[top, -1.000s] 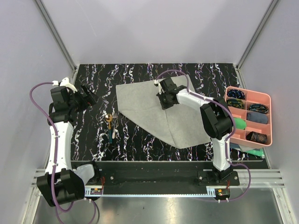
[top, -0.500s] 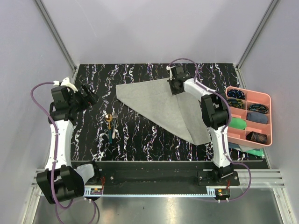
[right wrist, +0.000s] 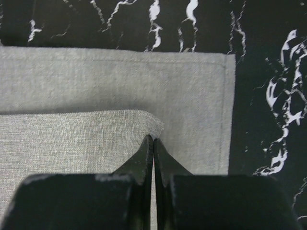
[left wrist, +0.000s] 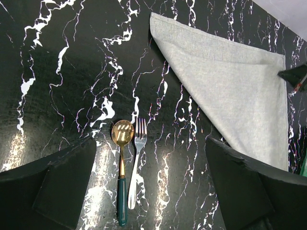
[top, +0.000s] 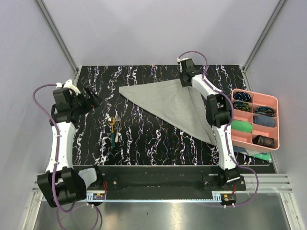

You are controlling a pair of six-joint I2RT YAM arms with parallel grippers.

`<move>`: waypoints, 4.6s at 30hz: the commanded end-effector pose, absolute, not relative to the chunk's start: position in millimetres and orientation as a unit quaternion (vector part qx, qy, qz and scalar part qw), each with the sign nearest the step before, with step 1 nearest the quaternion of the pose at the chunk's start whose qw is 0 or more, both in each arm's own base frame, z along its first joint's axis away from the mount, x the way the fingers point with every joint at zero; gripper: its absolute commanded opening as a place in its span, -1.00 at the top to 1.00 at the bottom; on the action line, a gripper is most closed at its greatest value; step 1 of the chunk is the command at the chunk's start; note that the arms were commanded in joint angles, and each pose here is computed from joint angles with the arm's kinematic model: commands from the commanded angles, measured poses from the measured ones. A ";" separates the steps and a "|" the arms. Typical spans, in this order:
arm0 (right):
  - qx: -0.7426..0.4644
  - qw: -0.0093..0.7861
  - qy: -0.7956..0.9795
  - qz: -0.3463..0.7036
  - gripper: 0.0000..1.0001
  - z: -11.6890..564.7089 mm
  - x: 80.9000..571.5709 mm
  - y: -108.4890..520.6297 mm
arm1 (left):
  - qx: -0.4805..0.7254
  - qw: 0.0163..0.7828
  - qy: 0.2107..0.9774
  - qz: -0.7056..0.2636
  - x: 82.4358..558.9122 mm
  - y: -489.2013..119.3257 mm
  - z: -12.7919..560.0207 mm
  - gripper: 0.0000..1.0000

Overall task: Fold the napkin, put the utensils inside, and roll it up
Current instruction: Fold the napkin, then grab a utensil with the right arm

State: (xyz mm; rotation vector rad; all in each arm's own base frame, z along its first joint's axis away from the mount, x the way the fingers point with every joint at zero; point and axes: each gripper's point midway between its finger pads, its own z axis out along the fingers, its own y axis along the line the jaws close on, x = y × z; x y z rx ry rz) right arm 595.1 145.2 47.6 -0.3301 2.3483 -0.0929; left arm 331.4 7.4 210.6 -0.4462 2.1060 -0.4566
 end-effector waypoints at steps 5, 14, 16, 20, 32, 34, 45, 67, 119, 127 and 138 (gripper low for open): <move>-0.112 0.392 0.909 -0.084 1.00 55.4 630.1 113.6 | -0.168 0.471 0.845 -0.191 338.0 7.7 216.9 -0.97; -0.099 0.403 0.904 -0.108 1.00 60.2 646.9 95.9 | -0.171 0.472 0.844 -0.188 338.3 9.9 217.1 -0.97; -0.097 0.406 0.902 -0.110 1.00 64.1 648.1 93.6 | -0.170 0.472 0.844 -0.188 338.2 10.2 217.1 -0.97; -0.089 0.415 0.898 -0.118 1.00 76.1 651.5 86.4 | -0.170 0.472 0.844 -0.190 338.1 9.6 217.6 -0.97; -0.063 0.428 0.892 -0.132 1.00 92.4 658.4 60.0 | -0.170 0.473 0.843 -0.189 337.9 9.8 218.1 -0.97; -0.052 0.430 0.892 -0.132 1.00 94.4 659.5 50.6 | -0.170 0.475 0.843 -0.188 337.6 10.0 219.0 -0.97; -0.025 0.444 0.888 -0.122 1.00 108.0 663.8 38.6 | -0.170 0.474 0.843 -0.189 337.3 10.2 218.4 -0.97; 0.015 0.475 0.872 -0.117 1.00 151.4 665.5 10.7 | -0.170 0.476 0.842 -0.189 337.0 10.3 219.4 -0.97; -0.157 0.318 0.882 0.310 -0.35 129.0 398.5 411.3 | -0.204 0.475 0.847 -0.126 335.3 25.9 207.7 -0.97; -0.203 0.281 0.882 0.319 -0.29 91.3 333.3 502.7 | -0.207 0.495 0.836 -0.114 330.7 31.2 220.8 -0.97; -0.229 0.291 0.899 0.234 -0.24 54.6 319.7 542.9 | -0.191 0.520 0.822 -0.129 324.9 24.7 243.0 -0.97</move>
